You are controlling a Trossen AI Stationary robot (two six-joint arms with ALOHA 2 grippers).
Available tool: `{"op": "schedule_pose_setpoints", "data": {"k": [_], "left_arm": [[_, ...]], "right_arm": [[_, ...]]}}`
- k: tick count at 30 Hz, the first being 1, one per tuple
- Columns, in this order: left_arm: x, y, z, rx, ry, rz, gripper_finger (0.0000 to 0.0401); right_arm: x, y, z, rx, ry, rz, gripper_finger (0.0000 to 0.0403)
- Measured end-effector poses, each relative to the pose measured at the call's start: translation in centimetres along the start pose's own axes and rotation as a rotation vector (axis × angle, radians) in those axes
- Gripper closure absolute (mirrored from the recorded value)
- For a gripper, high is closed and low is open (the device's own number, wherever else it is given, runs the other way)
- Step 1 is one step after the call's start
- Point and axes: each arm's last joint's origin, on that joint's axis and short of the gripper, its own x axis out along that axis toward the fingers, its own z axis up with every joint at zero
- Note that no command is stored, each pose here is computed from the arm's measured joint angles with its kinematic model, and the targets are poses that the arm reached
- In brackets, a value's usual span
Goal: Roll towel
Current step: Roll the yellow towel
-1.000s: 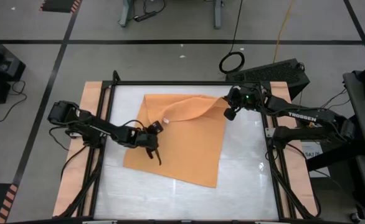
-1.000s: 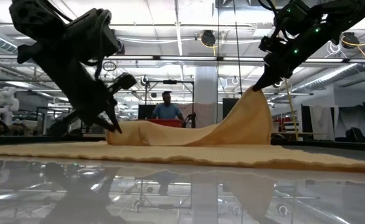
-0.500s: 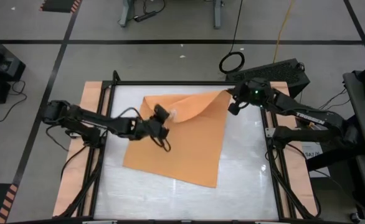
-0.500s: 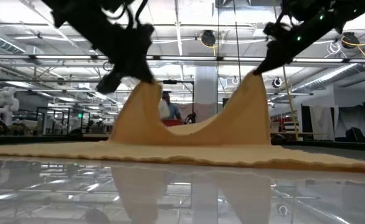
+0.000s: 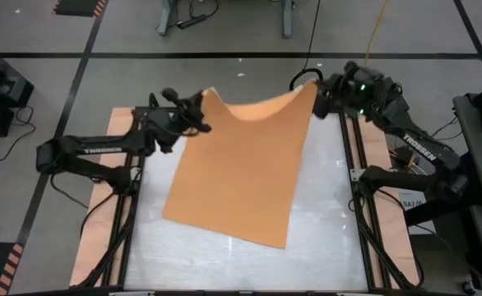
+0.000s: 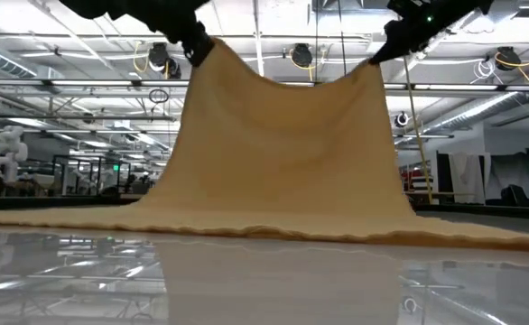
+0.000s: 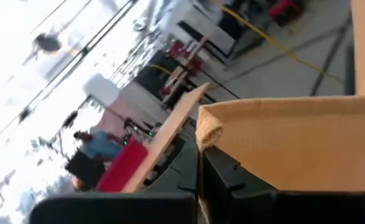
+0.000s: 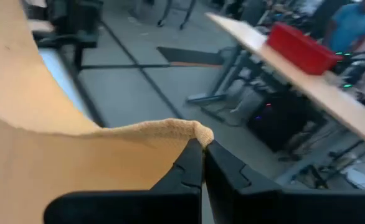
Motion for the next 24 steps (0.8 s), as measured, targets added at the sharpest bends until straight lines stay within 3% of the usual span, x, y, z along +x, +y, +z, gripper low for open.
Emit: {"op": "schedule_pose_setpoints", "data": {"k": [4,10,15,20,22,24], "left_arm": [[-0.2,1.8,0.3,-0.08,-0.02,0.041,0.0393],[-2.0,3.9,0.6,-0.133,-0.12,-0.014,0.0393],[-3.9,5.1,-0.2,-0.26,-0.159,-0.181,0.0393],[-4.4,5.4,-1.0,-0.418,-0.194,-0.368,0.0393],[-4.1,5.3,-0.8,-0.434,-0.238,-0.392,0.0393],[-3.2,5.4,-0.7,-0.442,-0.266,-0.347,0.0393]], "right_arm": [[-0.5,-2.3,1.6,0.058,-0.059,0.026,0.0403],[-2.3,-1.9,2.1,0.144,-0.048,0.22,0.0403],[-3.8,-0.8,1.0,0.205,-0.004,0.281,0.0403],[-2.9,0.2,-0.8,0.237,-0.014,0.289,0.0403],[-1.8,0.3,-1.0,0.257,-0.083,0.266,0.0403],[-0.3,0.2,-1.1,0.277,-0.146,0.244,0.0403]]}}
